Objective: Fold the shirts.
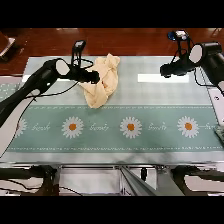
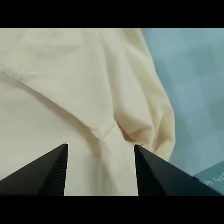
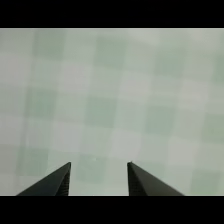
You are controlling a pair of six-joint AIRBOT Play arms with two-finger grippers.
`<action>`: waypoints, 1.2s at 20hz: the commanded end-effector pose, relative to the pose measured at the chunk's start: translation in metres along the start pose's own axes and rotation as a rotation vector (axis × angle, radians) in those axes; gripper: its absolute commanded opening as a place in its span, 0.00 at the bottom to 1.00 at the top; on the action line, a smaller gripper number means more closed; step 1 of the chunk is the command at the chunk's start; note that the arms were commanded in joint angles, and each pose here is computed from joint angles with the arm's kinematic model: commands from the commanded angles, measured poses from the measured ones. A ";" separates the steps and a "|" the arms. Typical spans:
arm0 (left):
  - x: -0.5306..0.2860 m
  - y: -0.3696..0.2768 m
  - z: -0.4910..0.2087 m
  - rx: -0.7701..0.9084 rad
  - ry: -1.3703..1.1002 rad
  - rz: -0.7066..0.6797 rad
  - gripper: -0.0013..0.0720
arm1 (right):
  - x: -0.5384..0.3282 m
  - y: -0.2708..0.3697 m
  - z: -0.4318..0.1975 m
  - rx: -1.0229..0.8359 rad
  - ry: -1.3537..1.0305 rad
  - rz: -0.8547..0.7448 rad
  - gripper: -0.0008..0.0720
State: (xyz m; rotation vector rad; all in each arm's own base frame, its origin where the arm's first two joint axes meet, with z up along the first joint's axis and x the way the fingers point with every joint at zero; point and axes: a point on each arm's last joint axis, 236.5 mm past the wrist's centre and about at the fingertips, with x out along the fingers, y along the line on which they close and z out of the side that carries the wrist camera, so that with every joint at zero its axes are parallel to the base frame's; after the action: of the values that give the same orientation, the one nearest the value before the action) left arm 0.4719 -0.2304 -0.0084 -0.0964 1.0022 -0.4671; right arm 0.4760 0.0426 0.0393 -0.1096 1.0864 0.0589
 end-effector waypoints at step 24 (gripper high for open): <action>-0.253 -0.116 0.120 0.174 -0.554 -0.140 0.05 | -0.202 -0.008 0.026 0.019 -0.393 0.014 0.58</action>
State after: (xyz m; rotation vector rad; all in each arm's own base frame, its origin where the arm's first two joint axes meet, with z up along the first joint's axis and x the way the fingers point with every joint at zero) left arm 0.4381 -0.2543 0.1862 -0.0609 0.6875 -0.5936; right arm 0.4322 0.0357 0.1741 -0.0970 0.8328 0.0564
